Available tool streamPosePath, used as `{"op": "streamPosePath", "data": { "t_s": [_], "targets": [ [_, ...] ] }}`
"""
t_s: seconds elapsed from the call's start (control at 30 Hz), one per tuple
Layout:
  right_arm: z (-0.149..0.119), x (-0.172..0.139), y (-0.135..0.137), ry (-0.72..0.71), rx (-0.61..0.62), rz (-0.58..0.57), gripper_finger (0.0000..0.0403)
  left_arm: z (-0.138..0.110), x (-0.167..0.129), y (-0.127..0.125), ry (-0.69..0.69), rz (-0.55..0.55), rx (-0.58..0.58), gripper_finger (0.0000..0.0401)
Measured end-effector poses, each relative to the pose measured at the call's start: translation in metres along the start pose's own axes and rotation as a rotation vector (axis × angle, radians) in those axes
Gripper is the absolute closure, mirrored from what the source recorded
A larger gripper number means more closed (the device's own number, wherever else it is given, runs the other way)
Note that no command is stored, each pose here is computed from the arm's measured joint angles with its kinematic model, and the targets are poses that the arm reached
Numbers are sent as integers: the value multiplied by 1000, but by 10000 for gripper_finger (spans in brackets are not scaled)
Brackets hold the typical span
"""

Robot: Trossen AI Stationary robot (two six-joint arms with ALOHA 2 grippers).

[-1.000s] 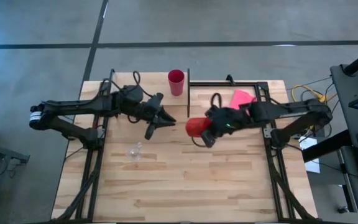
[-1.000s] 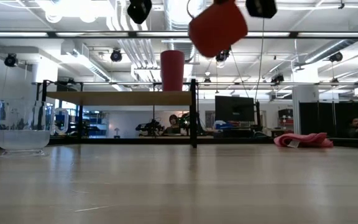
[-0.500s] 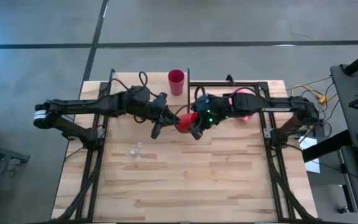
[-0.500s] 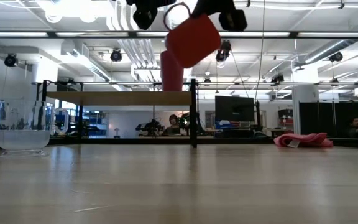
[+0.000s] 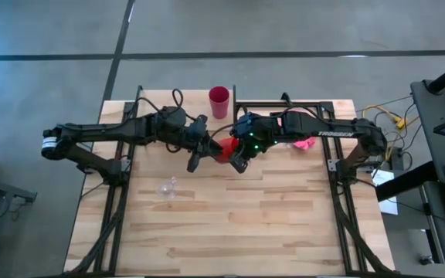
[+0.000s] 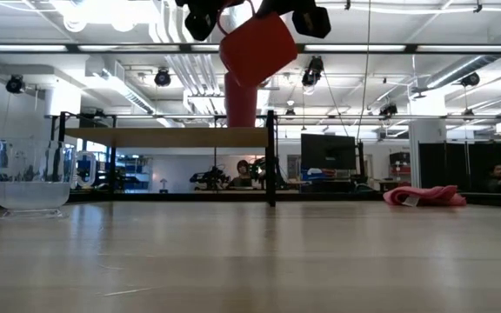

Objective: Stack small to large cups/mugs on shelf
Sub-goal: Put the orange mug on the shelf

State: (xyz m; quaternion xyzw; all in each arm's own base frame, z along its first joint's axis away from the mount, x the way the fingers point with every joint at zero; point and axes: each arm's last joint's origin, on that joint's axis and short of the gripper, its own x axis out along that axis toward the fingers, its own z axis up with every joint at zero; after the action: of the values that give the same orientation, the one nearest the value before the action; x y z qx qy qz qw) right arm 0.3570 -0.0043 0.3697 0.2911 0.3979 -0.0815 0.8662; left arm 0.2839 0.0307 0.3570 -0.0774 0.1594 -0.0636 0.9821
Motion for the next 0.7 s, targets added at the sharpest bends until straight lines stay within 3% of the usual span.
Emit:
{"op": "streamPosePath", "data": {
  "t_s": [0.7],
  "targets": [
    [3, -6, 2, 7, -22, -6, 394, -6, 2, 1, 45, 3, 31, 338]
  ]
}}
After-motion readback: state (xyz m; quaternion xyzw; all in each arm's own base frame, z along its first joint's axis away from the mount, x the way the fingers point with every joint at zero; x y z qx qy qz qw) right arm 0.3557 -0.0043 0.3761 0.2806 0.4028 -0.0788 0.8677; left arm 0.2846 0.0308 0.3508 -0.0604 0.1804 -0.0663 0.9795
